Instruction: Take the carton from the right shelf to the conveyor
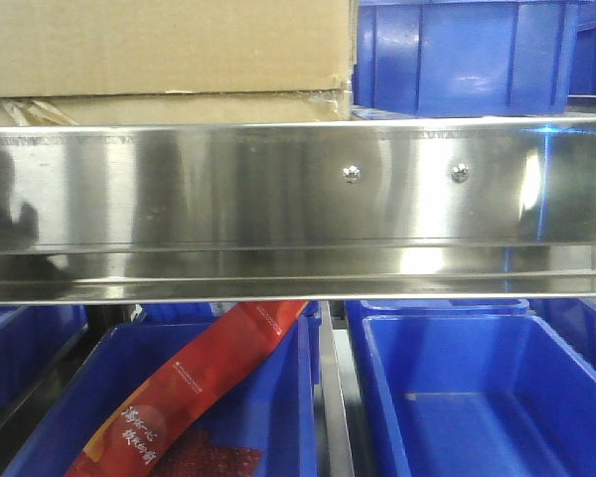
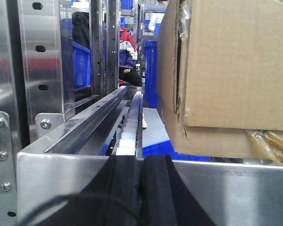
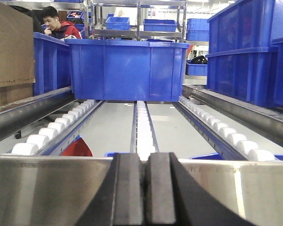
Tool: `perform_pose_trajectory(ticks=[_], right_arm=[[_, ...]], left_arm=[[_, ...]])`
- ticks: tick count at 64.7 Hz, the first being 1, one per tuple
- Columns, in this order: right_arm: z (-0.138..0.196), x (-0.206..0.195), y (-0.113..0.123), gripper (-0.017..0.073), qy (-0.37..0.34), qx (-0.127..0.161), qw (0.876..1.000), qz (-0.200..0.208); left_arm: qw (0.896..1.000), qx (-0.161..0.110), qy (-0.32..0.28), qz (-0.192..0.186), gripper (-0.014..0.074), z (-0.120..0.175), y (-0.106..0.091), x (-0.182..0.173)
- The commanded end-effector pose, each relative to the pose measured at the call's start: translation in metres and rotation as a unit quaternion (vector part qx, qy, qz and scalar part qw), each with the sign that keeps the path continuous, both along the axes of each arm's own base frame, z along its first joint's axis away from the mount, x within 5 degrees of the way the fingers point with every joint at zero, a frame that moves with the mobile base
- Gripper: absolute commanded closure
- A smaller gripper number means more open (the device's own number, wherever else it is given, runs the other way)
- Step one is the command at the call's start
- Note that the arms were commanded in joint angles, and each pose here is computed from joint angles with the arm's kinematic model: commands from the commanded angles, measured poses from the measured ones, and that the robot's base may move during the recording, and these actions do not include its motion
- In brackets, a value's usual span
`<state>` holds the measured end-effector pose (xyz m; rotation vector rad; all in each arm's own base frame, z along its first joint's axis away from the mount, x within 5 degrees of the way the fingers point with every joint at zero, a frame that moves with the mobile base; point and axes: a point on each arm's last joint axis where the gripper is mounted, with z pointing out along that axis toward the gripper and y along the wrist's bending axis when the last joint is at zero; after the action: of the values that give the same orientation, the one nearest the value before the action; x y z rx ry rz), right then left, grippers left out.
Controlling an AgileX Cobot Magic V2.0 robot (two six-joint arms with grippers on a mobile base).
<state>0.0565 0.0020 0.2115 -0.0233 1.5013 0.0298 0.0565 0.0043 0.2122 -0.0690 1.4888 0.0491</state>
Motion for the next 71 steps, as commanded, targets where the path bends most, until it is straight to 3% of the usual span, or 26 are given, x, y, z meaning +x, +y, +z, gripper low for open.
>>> perform_pose_trajectory(ticks=[1, 32, 44, 58, 63, 71], right_arm=[[0.003, 0.0, -0.001, 0.062, -0.014, 0.0, 1.0, -0.004], [0.003, 0.0, -0.001, 0.062, -0.014, 0.0, 1.0, -0.004], [0.01, -0.001, -0.002, 0.062, -0.055, 0.002, 0.998, -0.01], [0.018, -0.003, -0.003, 0.062, -0.102, 0.012, 0.995, -0.017], [0.031, -0.006, -0.003, 0.062, -0.109, 0.012, 0.994, -0.014], [0.064, -0.016, -0.001, 0.0603, -0.097, 0.01, 0.995, 0.001]], left_arm=[[1.0, 0.0, -0.011, -0.003, 0.0589, 0.002, 0.0, -0.001], [1.0, 0.0, -0.012, -0.003, 0.0589, 0.003, 0.0, -0.001], [1.0, -0.004, -0.027, -0.002, 0.0589, 0.005, 0.0, -0.001], [0.995, -0.004, -0.099, 0.001, 0.0589, 0.018, 0.0, -0.004], [0.994, -0.002, -0.11, -0.001, 0.0589, 0.036, 0.0, -0.008], [0.994, 0.028, -0.107, 0.001, 0.0577, 0.08, -0.002, -0.022]])
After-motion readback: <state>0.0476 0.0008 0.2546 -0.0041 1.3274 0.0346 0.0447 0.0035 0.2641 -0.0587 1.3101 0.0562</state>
